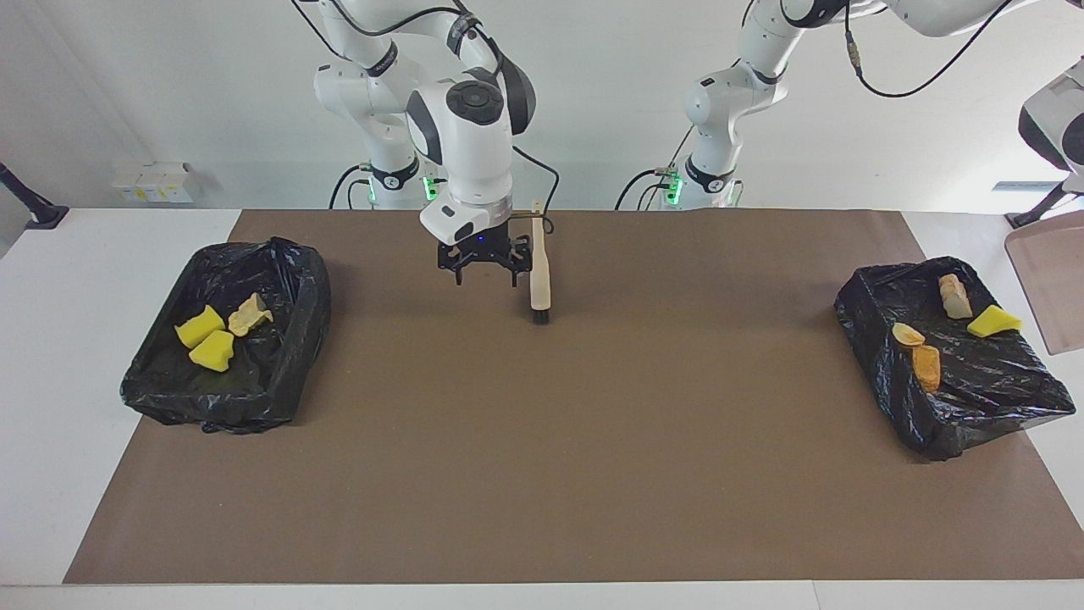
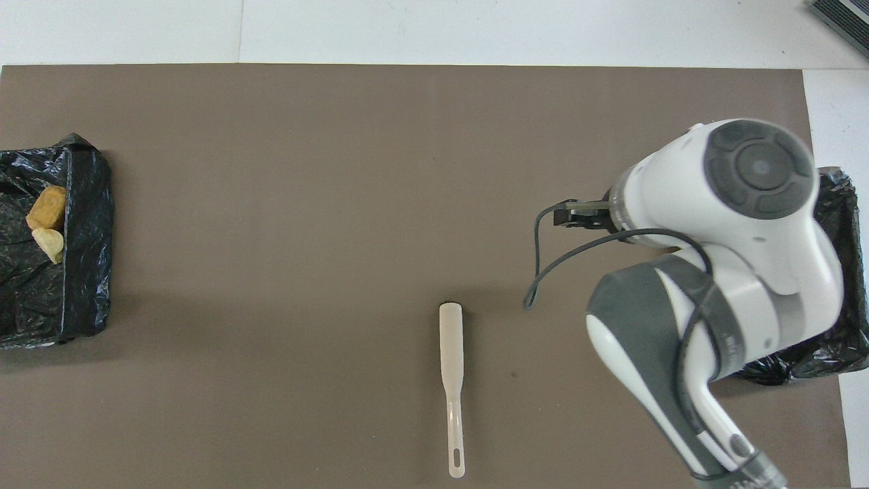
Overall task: Sweep and dump trash in bin
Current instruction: 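Bring the empty dustpan back to the table center with the left gripper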
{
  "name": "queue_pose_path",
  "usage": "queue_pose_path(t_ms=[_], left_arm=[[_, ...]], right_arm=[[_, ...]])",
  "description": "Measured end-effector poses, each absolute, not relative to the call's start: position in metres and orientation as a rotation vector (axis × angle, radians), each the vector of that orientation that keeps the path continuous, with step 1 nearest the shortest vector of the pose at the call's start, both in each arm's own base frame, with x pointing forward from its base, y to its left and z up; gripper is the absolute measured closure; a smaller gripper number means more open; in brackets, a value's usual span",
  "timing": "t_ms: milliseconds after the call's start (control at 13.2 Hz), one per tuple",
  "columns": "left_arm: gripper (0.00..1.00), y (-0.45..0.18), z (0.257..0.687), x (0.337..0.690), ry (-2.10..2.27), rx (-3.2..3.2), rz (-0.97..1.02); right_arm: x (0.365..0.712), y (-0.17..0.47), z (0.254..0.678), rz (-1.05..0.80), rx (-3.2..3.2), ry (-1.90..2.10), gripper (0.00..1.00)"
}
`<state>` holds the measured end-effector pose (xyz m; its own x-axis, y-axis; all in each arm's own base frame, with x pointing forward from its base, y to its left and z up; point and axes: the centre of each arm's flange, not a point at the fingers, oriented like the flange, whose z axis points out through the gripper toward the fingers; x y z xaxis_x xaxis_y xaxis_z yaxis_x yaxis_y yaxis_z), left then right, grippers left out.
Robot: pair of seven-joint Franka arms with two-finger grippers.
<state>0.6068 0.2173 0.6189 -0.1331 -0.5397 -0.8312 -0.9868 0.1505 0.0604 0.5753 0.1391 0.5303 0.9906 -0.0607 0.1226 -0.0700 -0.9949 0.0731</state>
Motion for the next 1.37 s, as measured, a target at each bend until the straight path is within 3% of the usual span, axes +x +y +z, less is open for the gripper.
queue_pose_path(t_ms=[228,531,759,1366], left_arm=[[0.69,0.177,0.61,0.611,1.866,-1.588,0.705],[0.69,0.102,0.588,0.617,2.022,-1.782,0.453],[0.69,0.069,0.557,0.61,1.95,-2.065,0.32],[0.69,-0.059,0.501,0.591,1.122,-2.853,0.205]], right_arm=[[0.566,0.06,0.578,0.139,3.028,-0.012,0.0],[0.521,-0.008,0.644,0.056,3.068,-0.134,0.0],[0.508,-0.04,0.647,-0.006,3.09,-0.203,0.0],[0.511,-0.034,0.642,-0.019,3.105,-0.188,0.0]])
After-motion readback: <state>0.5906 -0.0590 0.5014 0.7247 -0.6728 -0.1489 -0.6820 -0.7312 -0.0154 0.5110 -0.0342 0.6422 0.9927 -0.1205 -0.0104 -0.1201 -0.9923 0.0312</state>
